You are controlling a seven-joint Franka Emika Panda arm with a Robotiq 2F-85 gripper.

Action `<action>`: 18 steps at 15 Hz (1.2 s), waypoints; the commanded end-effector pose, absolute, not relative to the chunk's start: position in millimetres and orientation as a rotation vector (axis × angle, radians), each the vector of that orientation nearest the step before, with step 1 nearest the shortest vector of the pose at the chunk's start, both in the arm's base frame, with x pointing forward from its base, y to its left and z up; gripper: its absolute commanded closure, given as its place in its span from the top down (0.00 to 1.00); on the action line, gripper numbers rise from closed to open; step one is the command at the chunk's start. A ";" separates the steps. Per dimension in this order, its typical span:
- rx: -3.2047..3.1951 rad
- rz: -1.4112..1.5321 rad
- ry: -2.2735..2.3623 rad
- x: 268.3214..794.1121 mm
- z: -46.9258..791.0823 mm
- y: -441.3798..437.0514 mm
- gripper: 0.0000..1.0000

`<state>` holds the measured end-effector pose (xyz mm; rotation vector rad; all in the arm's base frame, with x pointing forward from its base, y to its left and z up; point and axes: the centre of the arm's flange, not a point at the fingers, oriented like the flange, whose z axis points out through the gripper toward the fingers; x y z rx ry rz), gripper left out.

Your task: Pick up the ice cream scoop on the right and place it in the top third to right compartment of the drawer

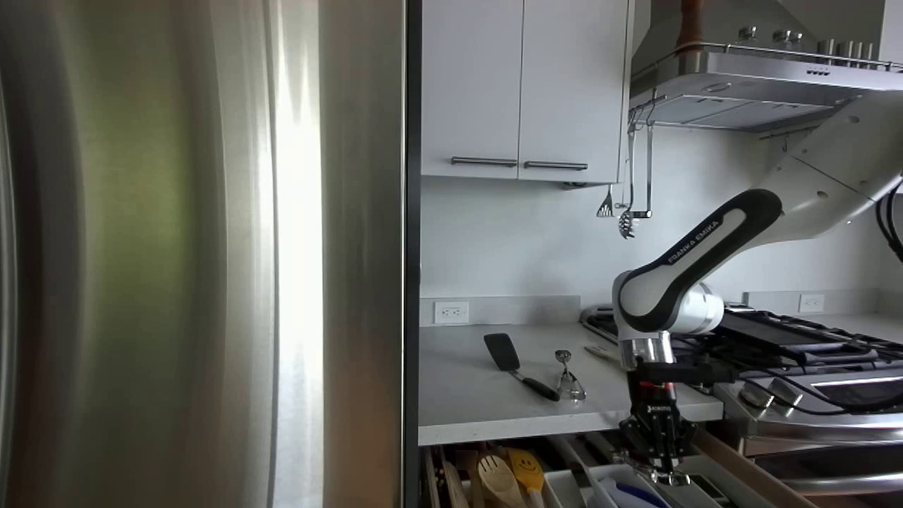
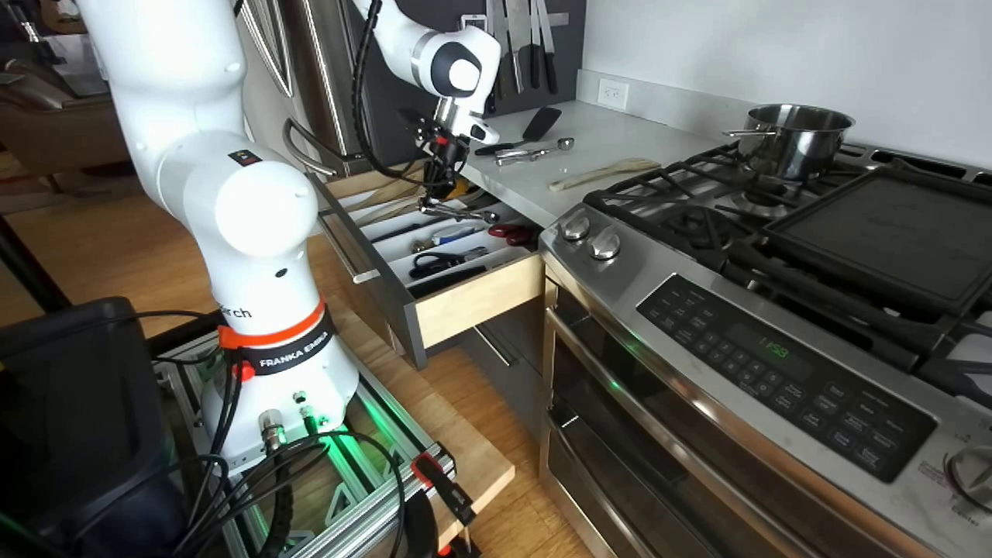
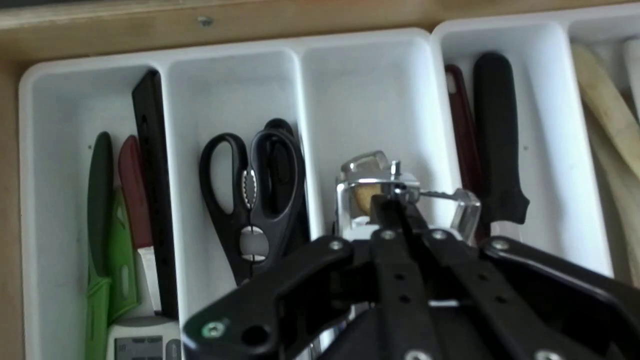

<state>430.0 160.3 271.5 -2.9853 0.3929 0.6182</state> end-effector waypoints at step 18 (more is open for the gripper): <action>-3.158 0.064 0.485 491.0 239.6 174.7 0.01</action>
